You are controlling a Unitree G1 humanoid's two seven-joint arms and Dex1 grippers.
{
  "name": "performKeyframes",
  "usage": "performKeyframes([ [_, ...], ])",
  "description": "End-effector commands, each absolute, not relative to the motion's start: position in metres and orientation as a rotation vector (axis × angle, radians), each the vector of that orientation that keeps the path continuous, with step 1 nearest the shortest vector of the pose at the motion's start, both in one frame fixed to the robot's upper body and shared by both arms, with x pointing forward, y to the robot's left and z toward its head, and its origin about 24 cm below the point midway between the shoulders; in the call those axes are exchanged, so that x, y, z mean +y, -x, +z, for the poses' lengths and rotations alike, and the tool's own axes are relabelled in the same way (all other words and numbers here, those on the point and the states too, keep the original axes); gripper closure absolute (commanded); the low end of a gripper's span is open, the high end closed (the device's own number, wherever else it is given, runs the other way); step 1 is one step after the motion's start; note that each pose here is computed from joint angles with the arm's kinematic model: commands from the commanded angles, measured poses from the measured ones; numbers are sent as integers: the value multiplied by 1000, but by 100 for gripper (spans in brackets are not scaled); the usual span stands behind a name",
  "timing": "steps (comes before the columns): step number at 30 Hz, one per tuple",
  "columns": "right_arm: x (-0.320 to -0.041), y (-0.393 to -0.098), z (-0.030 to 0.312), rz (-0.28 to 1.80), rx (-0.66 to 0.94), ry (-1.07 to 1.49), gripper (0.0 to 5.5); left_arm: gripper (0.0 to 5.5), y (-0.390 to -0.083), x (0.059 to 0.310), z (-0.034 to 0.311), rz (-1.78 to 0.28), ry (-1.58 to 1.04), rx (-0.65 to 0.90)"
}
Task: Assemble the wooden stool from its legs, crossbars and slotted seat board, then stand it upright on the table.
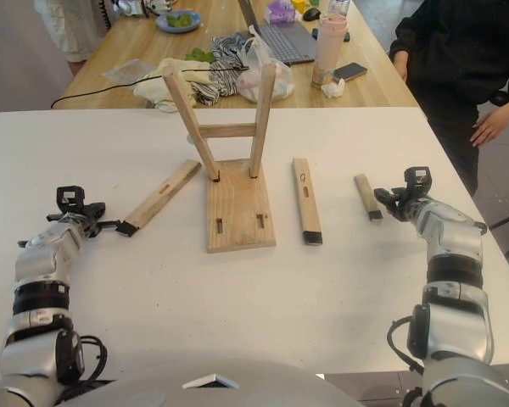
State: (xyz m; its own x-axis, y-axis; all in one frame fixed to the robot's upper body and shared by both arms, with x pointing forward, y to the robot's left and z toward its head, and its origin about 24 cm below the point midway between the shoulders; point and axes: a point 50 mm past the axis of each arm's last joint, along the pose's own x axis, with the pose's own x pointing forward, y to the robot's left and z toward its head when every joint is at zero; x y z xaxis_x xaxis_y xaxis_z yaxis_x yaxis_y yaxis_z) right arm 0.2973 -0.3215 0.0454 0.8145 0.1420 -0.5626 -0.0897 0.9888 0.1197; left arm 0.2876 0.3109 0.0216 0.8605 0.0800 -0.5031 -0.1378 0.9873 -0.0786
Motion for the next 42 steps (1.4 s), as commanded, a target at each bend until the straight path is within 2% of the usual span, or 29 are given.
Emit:
performKeyframes([
  [1, -318, -303, 51, 159, 600, -162, 307, 550, -289, 283, -3, -59, 285, 610],
  [6, -315, -302, 48, 207, 642, -103, 307, 550, -271, 257, -7, -284, 311, 667],
  [11, -314, -290, 31, 215, 720, -32, 307, 550, -249, 230, 0, -315, 310, 682],
  [13, -314, -284, 24, 216, 756, 19, 307, 550, -248, 225, 3, -306, 278, 676],
  [14, -314, -282, 20, 213, 771, 37, 326, 550, -252, 227, 6, -268, 258, 655],
  [17, -318, -275, 11, 200, 809, 154, 367, 550, -272, 250, 38, -88, 205, 459],
  [19, -321, -268, 3, 180, 824, 253, 395, 550, -283, 253, 73, -73, 228, 262],
  [21, -320, -265, -5, 166, 820, 267, 421, 550, -285, 241, 99, -133, 282, 135],
  [23, -318, -265, -6, 156, 781, 278, 421, 550, -285, 222, 118, -228, 328, 52],
  [24, -316, -269, -3, 150, 735, 293, 421, 550, -284, 212, 126, -269, 347, 21],
  [26, -300, -296, 36, 176, 426, 314, 421, 512, -282, 185, 141, -394, 405, -40],
  [28, -264, -321, 102, 273, 40, 304, 421, 481, -279, 151, 160, -566, 480, -105],
  [29, -247, -325, 128, 322, -93, 289, 421, 467, -278, 137, 170, -640, 513, -134],
  [31, -211, -325, 161, 446, -256, 260, 421, 436, -280, 116, 188, -753, 574, -183],
  [33, -164, -315, 181, 622, -371, 227, 421, 412, -284, 104, 202, -819, 611, -212],
  [35, -133, -303, 188, 750, -437, 202, 421, 387, -287, 99, 210, -852, 642, -223],
  [39, -108, -286, 181, 816, -462, 186, 421, 326, -296, 96, 212, -844, 715, -192],
  [42, -102, -281, 176, 826, -465, 183, 421, 325, -298, 100, 208, -829, 736, -160],
])
